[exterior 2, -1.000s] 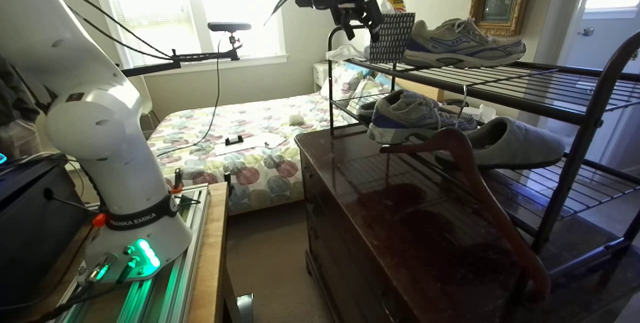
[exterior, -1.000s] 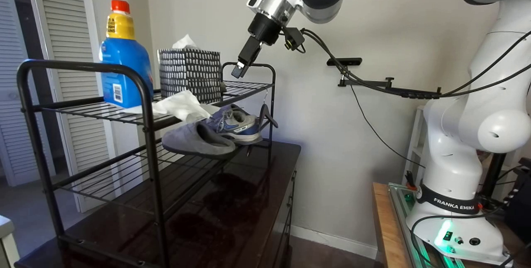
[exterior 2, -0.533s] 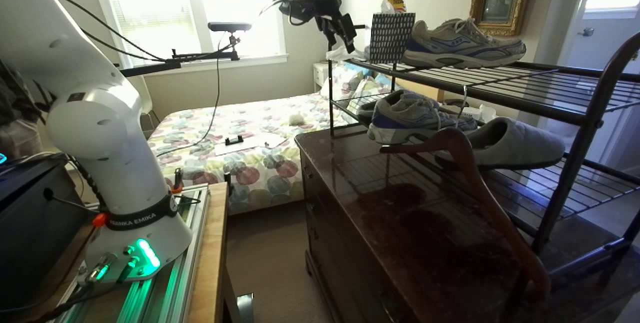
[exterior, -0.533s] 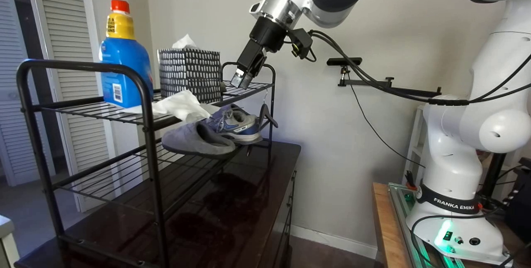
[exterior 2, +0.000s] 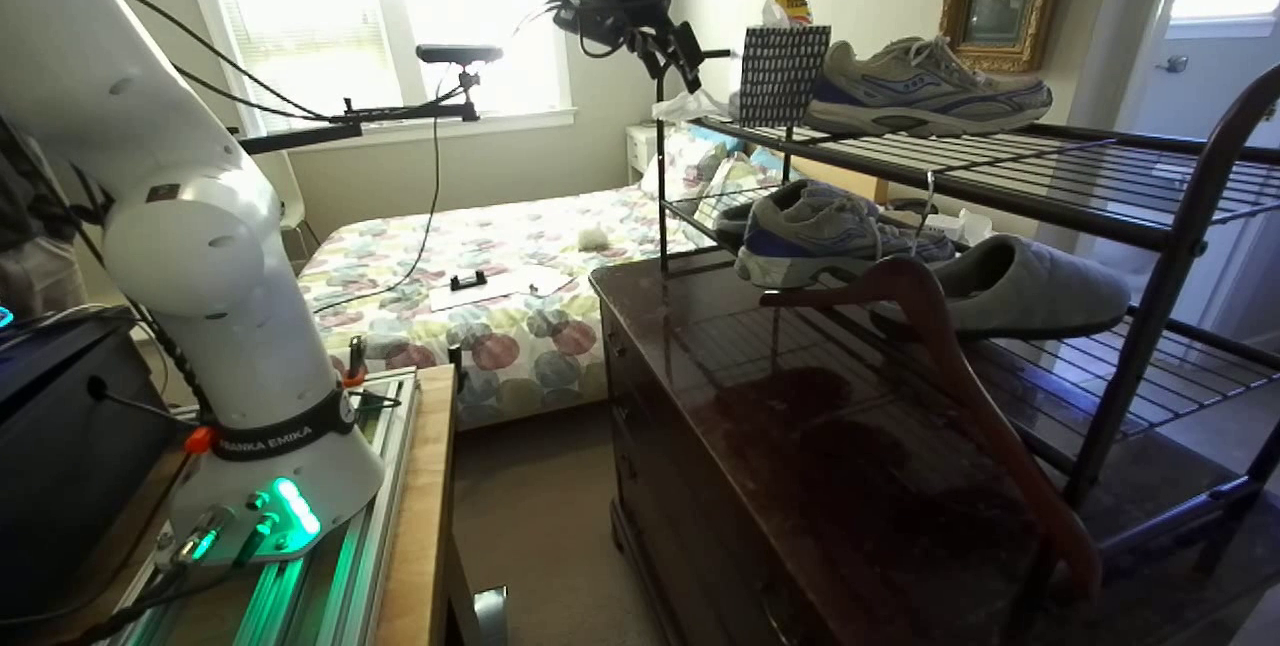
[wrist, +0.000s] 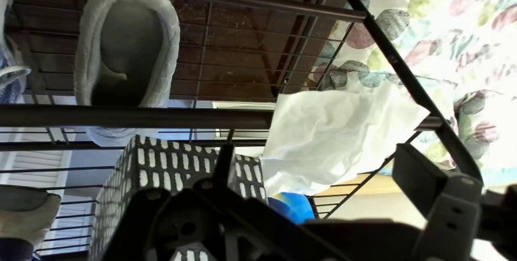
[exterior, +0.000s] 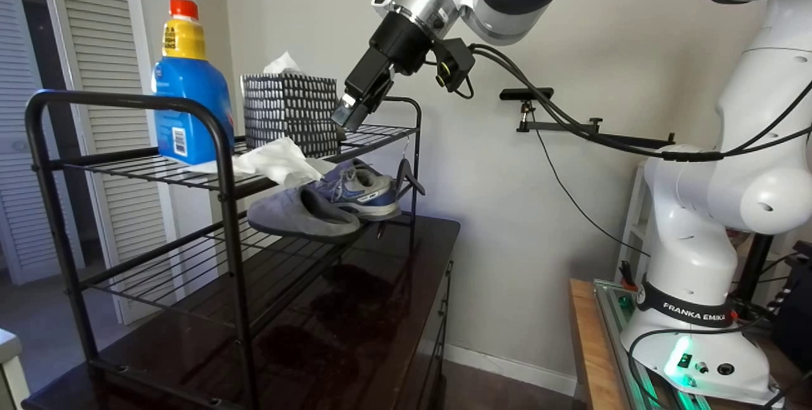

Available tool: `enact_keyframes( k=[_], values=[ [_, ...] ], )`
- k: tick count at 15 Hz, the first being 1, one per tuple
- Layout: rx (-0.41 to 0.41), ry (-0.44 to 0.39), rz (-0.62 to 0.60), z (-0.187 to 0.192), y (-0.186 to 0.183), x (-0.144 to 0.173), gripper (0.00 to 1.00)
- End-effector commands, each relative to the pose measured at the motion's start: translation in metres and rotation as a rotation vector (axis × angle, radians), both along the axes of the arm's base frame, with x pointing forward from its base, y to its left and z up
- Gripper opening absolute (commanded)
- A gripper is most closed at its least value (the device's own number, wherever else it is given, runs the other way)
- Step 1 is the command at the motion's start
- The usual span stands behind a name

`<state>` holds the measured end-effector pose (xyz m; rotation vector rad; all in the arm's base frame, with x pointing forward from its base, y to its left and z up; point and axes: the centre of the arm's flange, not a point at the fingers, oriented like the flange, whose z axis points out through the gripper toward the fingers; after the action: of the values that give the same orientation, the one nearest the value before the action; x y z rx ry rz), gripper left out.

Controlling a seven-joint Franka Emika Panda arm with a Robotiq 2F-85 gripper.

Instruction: Put the cloth on the stand

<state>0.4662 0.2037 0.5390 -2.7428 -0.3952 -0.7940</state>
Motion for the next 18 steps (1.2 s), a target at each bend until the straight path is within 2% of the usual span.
enact_keyframes(
  k=[1, 8, 13, 18],
  values=[
    [0.004, -0.054, -0.063, -0.003, 0.017, 0.027, 1.00],
    [0.107, -0.093, -0.022, -0.001, 0.041, 0.039, 1.00],
    [0.181, -0.030, 0.011, 0.001, 0.057, 0.026, 1.00],
    [0.195, -0.018, -0.007, -0.016, 0.057, 0.035, 1.00]
  ],
)
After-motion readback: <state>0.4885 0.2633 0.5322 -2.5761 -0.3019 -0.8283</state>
